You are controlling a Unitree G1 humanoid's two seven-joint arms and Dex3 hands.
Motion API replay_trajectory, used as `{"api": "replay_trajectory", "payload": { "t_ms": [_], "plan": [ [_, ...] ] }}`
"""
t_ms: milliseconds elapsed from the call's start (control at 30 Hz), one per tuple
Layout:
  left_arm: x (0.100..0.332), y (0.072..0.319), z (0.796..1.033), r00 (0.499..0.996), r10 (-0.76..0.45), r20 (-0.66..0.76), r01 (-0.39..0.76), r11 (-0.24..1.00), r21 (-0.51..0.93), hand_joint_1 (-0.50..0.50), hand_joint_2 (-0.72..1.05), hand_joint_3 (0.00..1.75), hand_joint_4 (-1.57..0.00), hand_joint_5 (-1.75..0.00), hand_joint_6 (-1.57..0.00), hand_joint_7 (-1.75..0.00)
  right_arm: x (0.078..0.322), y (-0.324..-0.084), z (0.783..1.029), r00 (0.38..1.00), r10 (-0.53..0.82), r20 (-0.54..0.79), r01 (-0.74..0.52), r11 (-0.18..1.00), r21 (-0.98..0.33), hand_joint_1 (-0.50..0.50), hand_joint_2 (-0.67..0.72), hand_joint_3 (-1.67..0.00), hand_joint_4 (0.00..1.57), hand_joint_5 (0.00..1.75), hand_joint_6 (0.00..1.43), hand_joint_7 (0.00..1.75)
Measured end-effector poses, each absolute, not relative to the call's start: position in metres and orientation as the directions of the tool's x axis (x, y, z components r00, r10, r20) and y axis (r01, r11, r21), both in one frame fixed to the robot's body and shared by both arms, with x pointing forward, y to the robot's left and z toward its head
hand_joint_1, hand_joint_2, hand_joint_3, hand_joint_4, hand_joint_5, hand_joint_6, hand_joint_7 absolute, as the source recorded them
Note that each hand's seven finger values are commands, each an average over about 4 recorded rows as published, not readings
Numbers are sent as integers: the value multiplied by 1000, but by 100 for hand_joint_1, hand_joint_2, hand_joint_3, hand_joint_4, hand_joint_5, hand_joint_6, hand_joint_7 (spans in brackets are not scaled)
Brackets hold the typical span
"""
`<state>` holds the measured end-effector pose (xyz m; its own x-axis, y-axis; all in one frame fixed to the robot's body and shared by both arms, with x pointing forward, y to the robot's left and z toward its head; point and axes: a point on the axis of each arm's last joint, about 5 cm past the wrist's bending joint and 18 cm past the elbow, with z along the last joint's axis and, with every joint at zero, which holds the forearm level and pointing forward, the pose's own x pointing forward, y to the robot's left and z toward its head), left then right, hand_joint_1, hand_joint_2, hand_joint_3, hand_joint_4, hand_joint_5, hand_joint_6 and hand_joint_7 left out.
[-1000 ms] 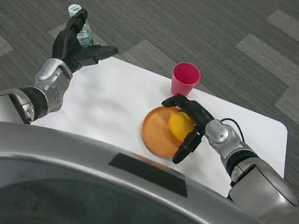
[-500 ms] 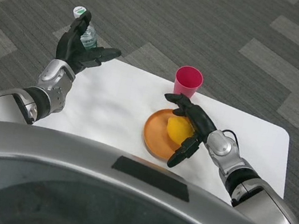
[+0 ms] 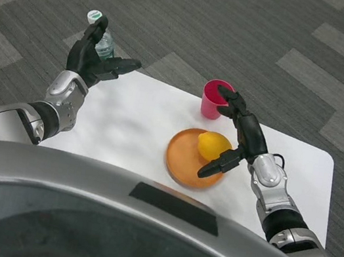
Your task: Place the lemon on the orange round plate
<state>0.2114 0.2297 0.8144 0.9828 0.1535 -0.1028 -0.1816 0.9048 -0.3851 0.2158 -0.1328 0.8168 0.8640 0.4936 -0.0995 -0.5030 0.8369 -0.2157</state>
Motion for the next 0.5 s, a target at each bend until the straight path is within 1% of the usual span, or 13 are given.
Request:
{"api": "replay_trajectory", "payload": {
  "t_ms": [33, 167, 300, 333, 433, 500],
  "plan": [
    [211, 230, 814, 983, 153, -103, -181, 905, -385, 50, 16, 9, -34, 0, 0, 0, 215, -135, 817, 873, 480, -93, -488, 847, -209, 29, 22, -8, 0, 87, 0, 28],
    [212, 230, 814, 983, 152, -103, -180, 906, -384, 50, 16, 9, -34, 0, 0, 0, 213, -149, 818, 917, 393, -64, -398, 899, -184, 30, 15, -8, 0, 87, 0, 28],
    [212, 230, 815, 983, 152, -103, -180, 906, -383, 50, 16, 9, -34, 0, 0, 0, 210, -171, 818, 967, 251, -44, -255, 957, -142, 35, 9, -8, 0, 78, 0, 21],
    [212, 230, 815, 983, 151, -103, -179, 906, -383, 50, 16, 9, -34, 0, 0, 0, 209, -175, 818, 976, 212, -40, -215, 969, -122, 36, 9, -8, 0, 78, 0, 21],
    [213, 229, 815, 984, 149, -100, -177, 907, -383, 50, 16, 9, -34, 0, 0, 0, 205, -186, 816, 994, 101, -33, -103, 992, -74, 38, 9, -8, 0, 75, 0, 21],
    [213, 229, 815, 984, 149, -99, -176, 907, -383, 50, 21, 9, -34, 0, 0, 0, 201, -194, 815, 999, 38, -34, -40, 998, -57, 40, 9, -8, 0, 73, 0, 21]
  ]
}}
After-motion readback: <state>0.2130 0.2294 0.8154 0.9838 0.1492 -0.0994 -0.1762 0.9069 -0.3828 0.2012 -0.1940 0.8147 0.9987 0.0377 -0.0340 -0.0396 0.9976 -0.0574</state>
